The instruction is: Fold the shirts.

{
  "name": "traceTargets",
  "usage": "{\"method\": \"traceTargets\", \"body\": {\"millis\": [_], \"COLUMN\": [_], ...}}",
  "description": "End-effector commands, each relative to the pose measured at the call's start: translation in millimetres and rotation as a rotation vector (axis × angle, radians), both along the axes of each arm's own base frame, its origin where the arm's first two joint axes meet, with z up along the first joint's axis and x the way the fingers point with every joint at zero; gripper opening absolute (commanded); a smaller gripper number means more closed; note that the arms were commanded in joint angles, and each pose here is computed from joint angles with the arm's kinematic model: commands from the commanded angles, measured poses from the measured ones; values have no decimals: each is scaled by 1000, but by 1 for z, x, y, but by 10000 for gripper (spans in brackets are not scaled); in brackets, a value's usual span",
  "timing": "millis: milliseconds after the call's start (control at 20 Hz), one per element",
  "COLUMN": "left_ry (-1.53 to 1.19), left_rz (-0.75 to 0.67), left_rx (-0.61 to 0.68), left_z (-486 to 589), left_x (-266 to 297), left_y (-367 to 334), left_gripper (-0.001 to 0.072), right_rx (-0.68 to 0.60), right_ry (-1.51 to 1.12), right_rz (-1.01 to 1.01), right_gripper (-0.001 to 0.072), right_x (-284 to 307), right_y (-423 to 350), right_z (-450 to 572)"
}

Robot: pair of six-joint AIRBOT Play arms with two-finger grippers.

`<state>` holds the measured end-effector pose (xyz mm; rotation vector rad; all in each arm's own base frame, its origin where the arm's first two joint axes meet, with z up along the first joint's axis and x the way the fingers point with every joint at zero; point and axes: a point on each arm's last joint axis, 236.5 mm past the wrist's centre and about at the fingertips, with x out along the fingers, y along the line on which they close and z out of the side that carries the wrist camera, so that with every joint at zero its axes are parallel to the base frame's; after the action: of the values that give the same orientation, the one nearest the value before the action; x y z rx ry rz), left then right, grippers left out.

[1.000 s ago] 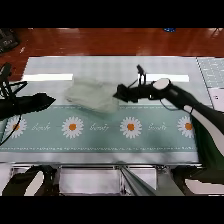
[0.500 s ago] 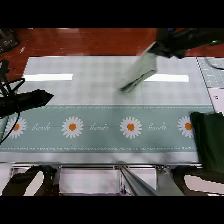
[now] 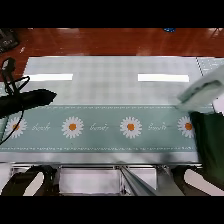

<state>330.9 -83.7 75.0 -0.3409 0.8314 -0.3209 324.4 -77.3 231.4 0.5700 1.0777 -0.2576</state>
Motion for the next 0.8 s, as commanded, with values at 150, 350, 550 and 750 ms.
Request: {"method": "traceTargets", "body": {"millis": [150,350,550,750], "left_ry": [69,88,98,116], "left_rz": [-90,-116,-107,-112], "left_rx": [6,7,6,16], "left_z": [-26,-34,-39,-48], "left_x": [-2,-2,2,3], "left_y": [-29,-39,-38,-37], "left_gripper": [18,18,18,18], "right_rx": [-37,-76,-86,-75], "right_ry": [186,420,622,618], "right_rz": [-313,-537,-713,-735], "right_gripper": [18,19,23,409], "right_x": [-116,-212,-289,-287], "right_y": [-69,-97,-105,-110], "right_z": [-38,-92,-124,-146]}}
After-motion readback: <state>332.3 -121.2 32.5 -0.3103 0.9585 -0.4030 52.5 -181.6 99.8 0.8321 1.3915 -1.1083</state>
